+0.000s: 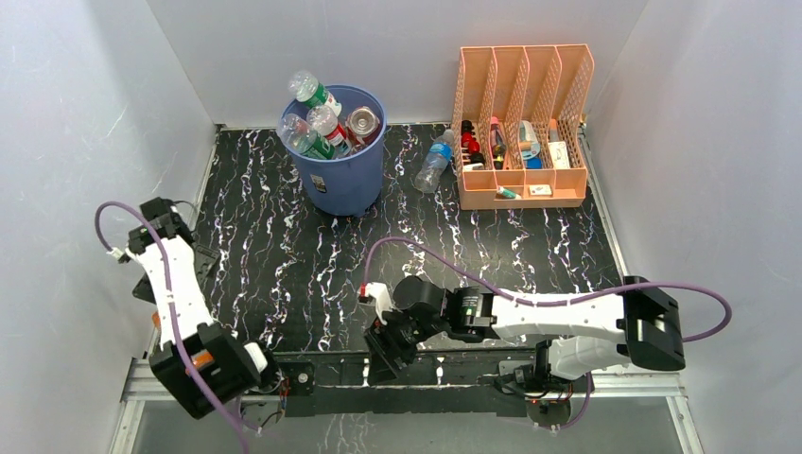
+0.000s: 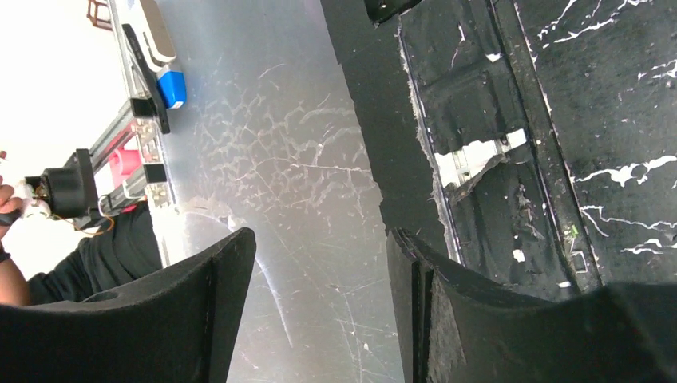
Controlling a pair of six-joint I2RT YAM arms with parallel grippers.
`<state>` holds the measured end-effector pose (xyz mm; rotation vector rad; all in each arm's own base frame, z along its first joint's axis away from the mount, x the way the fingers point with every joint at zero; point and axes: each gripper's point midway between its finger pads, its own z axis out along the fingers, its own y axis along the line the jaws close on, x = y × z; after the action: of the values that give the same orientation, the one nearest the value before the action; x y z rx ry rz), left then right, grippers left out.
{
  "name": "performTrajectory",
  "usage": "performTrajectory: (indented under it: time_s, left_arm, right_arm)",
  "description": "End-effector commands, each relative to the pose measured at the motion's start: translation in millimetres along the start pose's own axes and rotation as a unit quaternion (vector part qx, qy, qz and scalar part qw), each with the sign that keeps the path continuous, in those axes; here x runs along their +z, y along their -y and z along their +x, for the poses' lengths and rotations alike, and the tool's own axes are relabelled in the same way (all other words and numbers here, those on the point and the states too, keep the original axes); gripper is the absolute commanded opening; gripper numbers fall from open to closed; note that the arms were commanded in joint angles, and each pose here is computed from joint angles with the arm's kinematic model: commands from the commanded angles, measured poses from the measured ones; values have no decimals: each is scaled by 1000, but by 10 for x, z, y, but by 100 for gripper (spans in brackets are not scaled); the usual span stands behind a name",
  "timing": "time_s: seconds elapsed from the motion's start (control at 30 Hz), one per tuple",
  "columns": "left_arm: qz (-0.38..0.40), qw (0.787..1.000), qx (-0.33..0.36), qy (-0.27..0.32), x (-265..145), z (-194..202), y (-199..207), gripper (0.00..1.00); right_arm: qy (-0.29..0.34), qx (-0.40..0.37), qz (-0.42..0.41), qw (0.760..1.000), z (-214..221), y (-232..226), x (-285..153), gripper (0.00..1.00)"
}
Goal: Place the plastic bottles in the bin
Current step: Pick up the plastic bottle from the corner of the board.
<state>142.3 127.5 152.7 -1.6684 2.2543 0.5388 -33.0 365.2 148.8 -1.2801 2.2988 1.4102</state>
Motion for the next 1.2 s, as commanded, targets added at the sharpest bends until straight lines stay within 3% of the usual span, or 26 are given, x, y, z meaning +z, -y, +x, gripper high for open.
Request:
performTrajectory:
  time_s: [0.0,0.1,0.27,0.53,0.87,1.17]
  left_arm:
    - [10,999,-9,-44,272,-124,-87,98]
    - [20,996,-35,-74,364,-96,-86,98]
    - [69,994,-72,-51,356,-341,8,98]
    - [138,986,-45,77,202,-710,92,98]
    - [110,985,-10,129,325,-807,52,98]
    - [34,997,20,61,809,-646,-41,98]
  right_arm:
    - [32,13,-13,999,-132,-148,-97,72]
    - [27,11,-11,1000,-117,-118,-58,72]
    - [10,2,-11,1000,-95,-95,15,72]
    - [4,-6,-22,1000,-97,-123,49,72]
    - [32,-19,-34,999,-51,-140,-98,72]
    - [32,-31,-79,996,123,-153,-149,72]
